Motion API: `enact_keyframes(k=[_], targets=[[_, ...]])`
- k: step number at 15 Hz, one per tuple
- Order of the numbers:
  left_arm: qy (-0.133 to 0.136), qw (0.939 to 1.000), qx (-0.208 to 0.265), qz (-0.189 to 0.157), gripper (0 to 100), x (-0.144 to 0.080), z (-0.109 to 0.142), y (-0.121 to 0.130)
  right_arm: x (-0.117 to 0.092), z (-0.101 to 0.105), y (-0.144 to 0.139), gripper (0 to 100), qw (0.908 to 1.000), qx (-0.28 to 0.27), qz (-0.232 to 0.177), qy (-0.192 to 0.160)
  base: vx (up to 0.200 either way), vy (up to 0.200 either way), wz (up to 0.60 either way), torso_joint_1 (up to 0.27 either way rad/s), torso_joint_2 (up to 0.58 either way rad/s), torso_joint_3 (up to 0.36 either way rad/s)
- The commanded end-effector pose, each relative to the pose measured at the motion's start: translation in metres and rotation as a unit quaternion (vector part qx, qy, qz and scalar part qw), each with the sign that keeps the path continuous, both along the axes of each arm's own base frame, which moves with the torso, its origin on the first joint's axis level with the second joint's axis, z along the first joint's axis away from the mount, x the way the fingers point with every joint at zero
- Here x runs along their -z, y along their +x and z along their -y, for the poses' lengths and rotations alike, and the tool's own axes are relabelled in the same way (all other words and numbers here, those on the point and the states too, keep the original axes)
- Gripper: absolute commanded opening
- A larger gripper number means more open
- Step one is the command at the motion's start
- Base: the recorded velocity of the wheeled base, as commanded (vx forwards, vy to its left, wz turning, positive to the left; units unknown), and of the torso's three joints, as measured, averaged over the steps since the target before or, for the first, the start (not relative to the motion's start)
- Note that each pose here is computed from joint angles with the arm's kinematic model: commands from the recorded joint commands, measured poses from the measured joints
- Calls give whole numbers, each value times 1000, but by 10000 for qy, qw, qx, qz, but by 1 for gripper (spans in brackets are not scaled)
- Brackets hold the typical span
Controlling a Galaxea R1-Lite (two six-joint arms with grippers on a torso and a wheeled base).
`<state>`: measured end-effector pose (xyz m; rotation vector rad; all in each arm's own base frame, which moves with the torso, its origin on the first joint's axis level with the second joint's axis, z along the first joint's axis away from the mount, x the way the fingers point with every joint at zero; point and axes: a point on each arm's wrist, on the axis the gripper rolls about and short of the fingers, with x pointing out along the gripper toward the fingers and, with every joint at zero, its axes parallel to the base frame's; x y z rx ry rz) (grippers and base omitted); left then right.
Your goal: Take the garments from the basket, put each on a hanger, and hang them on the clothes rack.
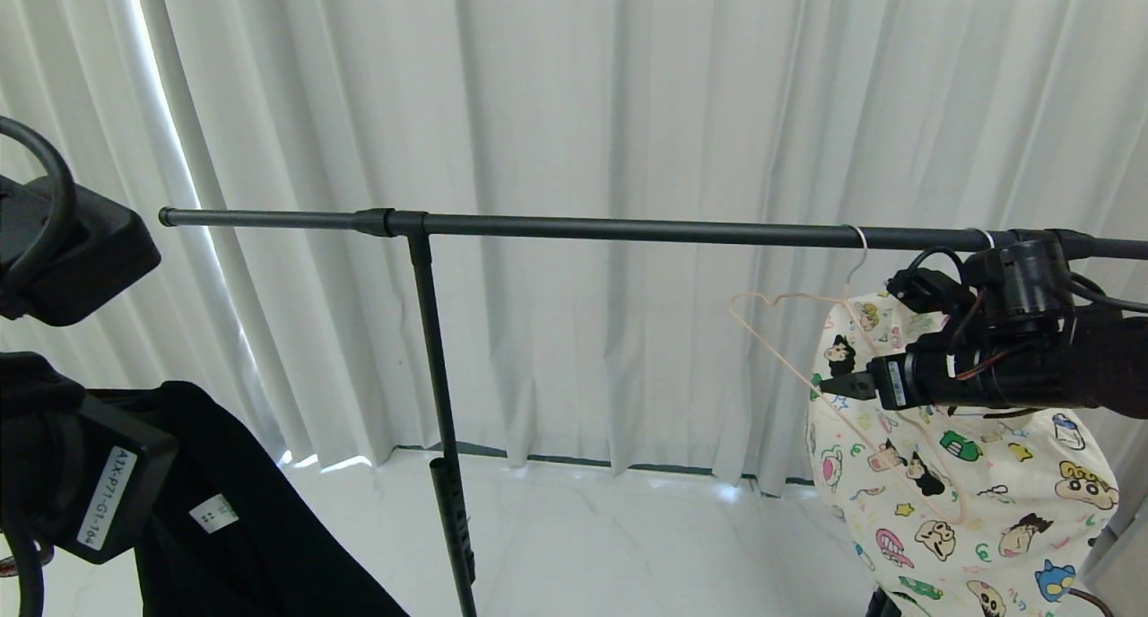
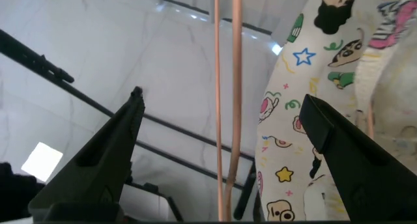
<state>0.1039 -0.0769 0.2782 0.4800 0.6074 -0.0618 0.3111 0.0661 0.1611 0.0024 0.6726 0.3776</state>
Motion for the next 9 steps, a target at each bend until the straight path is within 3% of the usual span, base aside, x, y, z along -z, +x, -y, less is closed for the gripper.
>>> enact_keyframes(k=[1,7,8,9], targets=[[1,10000,-1,-5,0,0,0,0,7,-1,2,100,9999,-7,-109,-22,0,0,0,0,0,0],[-4,10000,-1,0,0,0,0,0,15,-3,1,100,9997,-37,-244,-49,0,0,0,0,0,0],[1,10000,-1,-5,0,0,0,0,15,-3,1,0,9996,-31,-258,-57,0,0,0,0,0,0],[-4,10000,-1,0,0,0,-1,-1,16,-2,1,0,9996,-31,-266,-58,0,0,0,0,0,0]])
